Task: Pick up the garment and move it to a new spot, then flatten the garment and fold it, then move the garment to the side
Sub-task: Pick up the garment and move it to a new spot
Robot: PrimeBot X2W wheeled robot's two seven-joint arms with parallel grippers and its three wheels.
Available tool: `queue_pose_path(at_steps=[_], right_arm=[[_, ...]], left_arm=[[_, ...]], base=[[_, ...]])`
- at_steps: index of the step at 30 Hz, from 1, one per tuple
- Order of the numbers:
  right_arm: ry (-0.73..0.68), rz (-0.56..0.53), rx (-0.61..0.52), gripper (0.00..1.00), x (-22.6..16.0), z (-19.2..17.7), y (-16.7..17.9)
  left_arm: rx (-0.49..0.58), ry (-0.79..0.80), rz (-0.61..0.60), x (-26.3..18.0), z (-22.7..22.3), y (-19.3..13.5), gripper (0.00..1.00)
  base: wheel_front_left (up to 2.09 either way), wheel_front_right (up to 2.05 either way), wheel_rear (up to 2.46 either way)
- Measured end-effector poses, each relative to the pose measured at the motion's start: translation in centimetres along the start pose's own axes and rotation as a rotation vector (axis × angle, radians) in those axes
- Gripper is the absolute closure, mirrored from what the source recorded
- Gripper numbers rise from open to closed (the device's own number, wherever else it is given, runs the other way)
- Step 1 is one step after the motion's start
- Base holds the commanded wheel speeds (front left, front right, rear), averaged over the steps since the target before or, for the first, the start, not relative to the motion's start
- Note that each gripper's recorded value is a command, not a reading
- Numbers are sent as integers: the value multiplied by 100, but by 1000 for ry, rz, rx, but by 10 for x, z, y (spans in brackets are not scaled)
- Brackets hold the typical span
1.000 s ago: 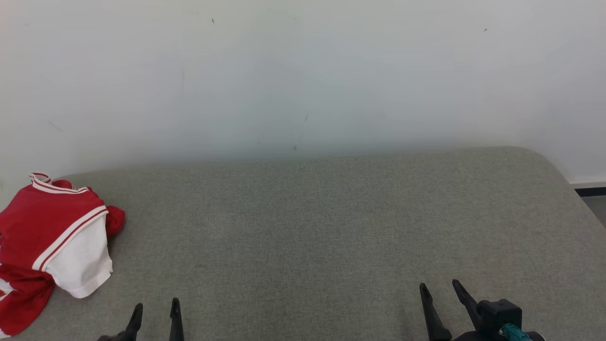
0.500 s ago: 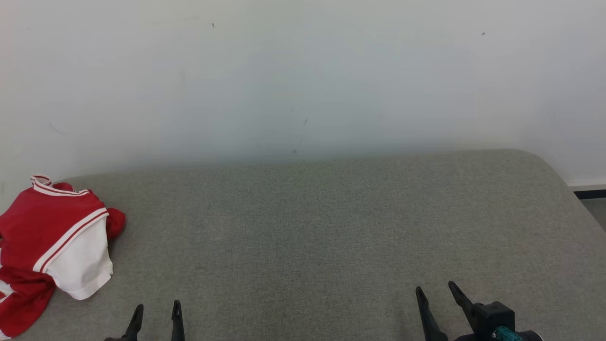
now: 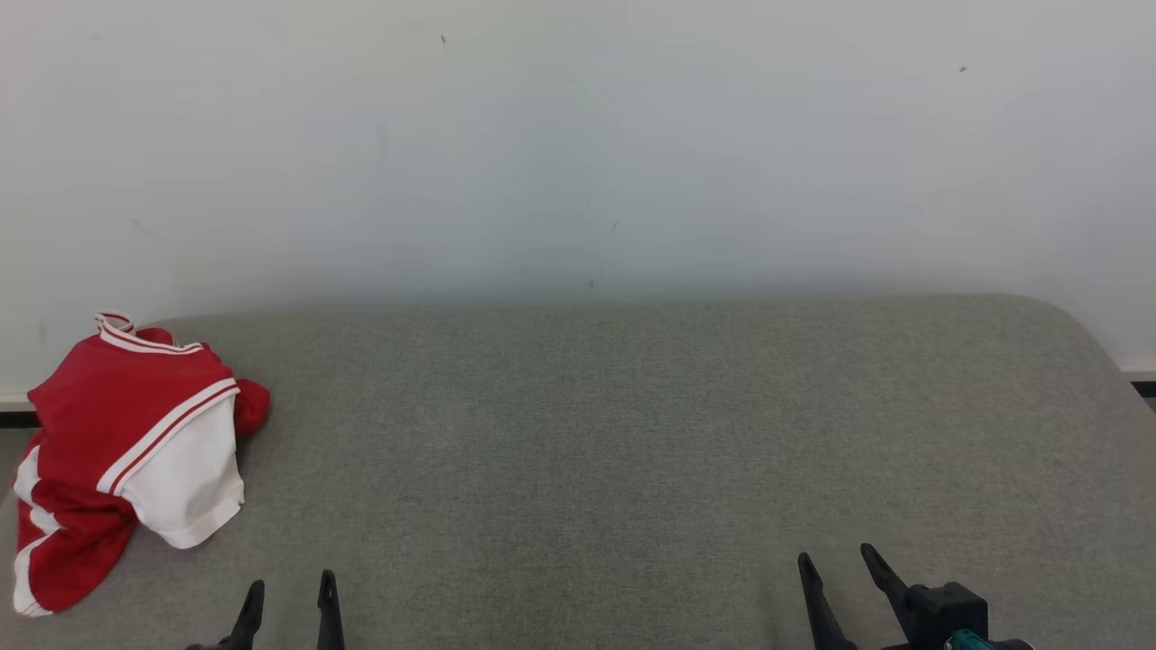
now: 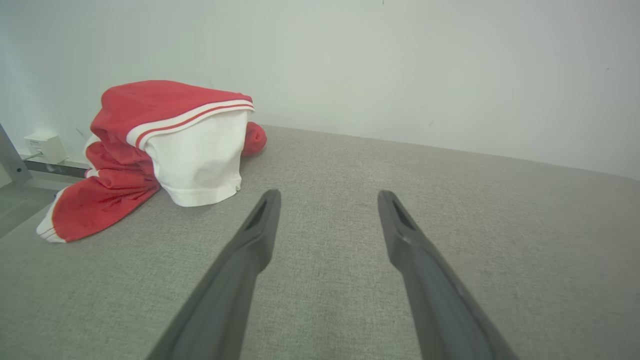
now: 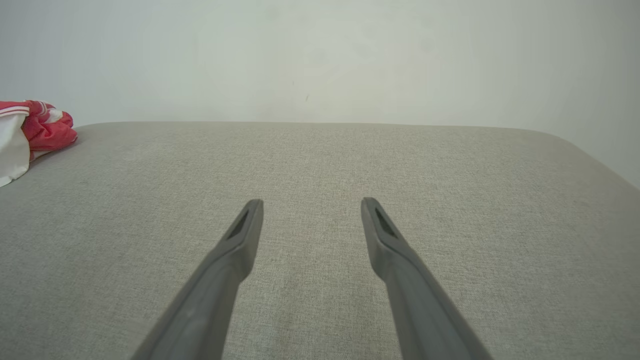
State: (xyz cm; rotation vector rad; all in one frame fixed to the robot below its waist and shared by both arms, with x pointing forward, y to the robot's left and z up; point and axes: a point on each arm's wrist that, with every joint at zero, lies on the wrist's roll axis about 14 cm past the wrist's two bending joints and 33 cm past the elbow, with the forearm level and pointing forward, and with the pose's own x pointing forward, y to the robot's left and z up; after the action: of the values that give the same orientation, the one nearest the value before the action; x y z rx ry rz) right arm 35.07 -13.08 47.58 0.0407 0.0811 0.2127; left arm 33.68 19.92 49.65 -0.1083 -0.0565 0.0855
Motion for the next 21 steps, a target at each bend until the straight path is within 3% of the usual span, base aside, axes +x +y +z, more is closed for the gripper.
queue_pose_path(at_steps=[21], right_arm=[[24,283,0,0,35,-6,92]], left_arm=[[26,-21,309,-71,2,101,0]], base=[[0,0,0]])
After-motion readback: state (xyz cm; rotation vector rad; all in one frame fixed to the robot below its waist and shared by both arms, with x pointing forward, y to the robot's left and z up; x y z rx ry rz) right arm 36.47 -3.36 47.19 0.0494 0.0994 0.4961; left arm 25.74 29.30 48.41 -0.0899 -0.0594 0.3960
